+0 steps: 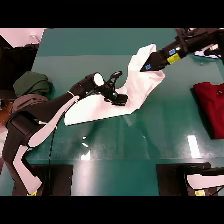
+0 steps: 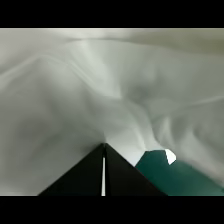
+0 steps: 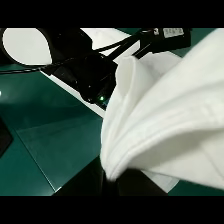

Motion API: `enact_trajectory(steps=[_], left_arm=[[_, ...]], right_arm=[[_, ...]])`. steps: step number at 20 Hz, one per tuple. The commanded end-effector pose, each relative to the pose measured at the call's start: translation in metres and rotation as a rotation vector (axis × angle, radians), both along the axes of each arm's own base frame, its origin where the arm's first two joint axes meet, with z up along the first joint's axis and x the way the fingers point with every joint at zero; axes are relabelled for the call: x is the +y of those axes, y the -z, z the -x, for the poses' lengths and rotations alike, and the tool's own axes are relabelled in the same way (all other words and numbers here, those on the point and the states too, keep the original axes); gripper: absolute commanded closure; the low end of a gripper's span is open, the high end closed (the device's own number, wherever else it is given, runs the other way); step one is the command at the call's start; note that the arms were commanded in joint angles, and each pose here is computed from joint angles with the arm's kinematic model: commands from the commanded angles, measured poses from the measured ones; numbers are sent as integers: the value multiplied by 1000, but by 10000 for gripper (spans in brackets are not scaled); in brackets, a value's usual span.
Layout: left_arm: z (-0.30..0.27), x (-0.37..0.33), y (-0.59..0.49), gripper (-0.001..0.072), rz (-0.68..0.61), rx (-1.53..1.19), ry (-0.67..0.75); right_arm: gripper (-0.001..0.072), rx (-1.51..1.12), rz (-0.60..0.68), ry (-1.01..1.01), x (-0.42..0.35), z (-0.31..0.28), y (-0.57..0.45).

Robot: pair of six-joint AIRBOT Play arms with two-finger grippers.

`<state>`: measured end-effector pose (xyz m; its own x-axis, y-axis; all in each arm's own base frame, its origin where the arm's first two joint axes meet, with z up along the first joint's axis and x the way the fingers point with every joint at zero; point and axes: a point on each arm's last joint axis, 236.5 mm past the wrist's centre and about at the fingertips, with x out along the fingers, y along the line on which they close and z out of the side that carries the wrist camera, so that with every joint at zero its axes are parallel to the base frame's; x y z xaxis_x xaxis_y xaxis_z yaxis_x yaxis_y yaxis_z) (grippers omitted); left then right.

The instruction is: Fold the shirts.

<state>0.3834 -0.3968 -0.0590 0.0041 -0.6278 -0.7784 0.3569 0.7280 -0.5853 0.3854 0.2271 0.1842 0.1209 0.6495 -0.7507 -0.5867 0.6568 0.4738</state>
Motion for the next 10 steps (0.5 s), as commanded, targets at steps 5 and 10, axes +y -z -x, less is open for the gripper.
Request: enact_trajectory(steps=[5,10], left_arm=[[-29,65,-34,688,-99,-31,12],[-70,182,-130,687,-243,-268,-141]], right_arm=[[695,-42,53,-41,34,7,2],[695,-101,13,-75,69,12,-5]])
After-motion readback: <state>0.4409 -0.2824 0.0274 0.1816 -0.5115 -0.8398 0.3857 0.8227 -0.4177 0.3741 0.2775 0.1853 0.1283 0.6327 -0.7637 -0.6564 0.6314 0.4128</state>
